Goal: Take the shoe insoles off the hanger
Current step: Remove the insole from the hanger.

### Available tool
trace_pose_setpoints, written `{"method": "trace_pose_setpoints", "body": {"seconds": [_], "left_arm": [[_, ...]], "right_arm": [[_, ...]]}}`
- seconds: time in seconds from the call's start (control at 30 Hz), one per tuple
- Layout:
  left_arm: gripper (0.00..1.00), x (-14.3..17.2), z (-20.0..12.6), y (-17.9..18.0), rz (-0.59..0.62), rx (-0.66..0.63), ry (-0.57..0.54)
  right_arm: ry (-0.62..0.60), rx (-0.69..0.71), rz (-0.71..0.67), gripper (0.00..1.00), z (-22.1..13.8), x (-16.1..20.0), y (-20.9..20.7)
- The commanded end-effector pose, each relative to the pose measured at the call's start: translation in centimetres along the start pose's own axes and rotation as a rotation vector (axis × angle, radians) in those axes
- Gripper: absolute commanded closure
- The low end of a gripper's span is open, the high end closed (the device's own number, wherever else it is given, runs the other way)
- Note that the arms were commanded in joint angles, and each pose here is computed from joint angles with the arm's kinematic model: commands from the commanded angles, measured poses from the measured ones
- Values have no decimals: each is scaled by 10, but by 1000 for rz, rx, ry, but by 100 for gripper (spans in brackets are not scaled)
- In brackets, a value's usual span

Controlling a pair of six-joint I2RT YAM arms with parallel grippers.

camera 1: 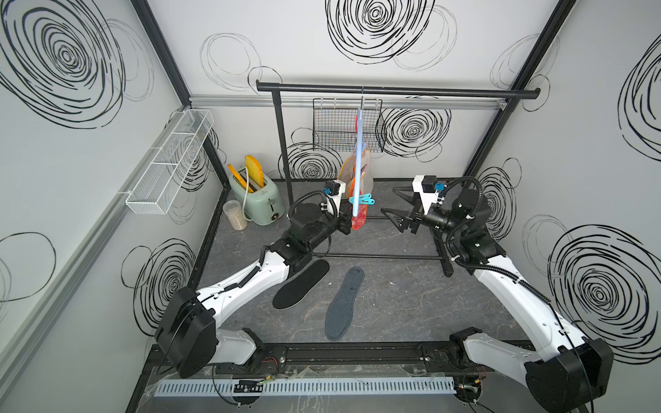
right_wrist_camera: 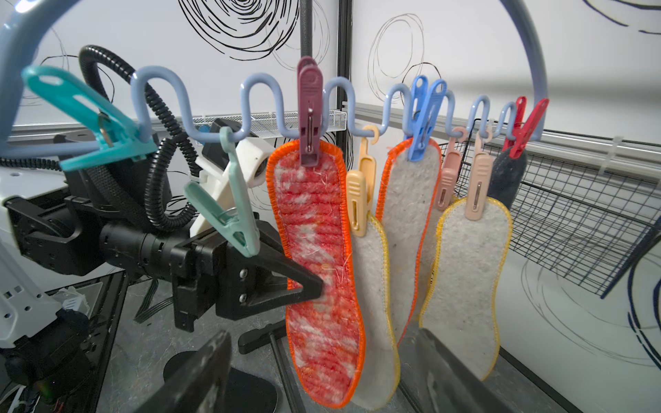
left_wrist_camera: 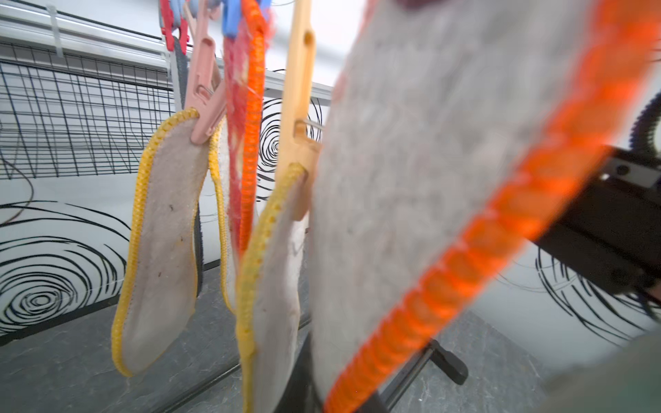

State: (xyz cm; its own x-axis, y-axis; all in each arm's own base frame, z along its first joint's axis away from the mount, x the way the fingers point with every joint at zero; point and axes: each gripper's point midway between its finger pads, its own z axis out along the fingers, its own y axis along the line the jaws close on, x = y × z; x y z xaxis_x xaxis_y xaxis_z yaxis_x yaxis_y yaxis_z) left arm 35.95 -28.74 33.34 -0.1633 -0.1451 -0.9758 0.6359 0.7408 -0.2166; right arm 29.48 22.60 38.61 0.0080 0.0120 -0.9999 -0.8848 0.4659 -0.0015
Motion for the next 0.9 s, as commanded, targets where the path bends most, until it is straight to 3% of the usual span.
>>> {"method": "trace_pose_setpoints", "body": {"seconds": [0.0, 0.13, 0.53, 0.6, 0.87], "left_arm": [[93, -31, -10, 10, 37, -50, -62], [100, -45, -20, 17, 121, -73, -49], [100, -73, -44, 31, 384, -185, -15], [100, -74, -45, 35, 402, -197, -11], [100, -79, -48, 43, 410, -179, 4]], "right_arm": [[-36, 7, -36, 19, -5, -14, 2], [-49, 10, -29, 19, -4, -22, 0], [-20, 39, 172, 25, 7, -48, -16], [-16, 23, 92, 25, 5, -48, -10], [-2, 43, -501, 25, -6, -52, 2]]}}
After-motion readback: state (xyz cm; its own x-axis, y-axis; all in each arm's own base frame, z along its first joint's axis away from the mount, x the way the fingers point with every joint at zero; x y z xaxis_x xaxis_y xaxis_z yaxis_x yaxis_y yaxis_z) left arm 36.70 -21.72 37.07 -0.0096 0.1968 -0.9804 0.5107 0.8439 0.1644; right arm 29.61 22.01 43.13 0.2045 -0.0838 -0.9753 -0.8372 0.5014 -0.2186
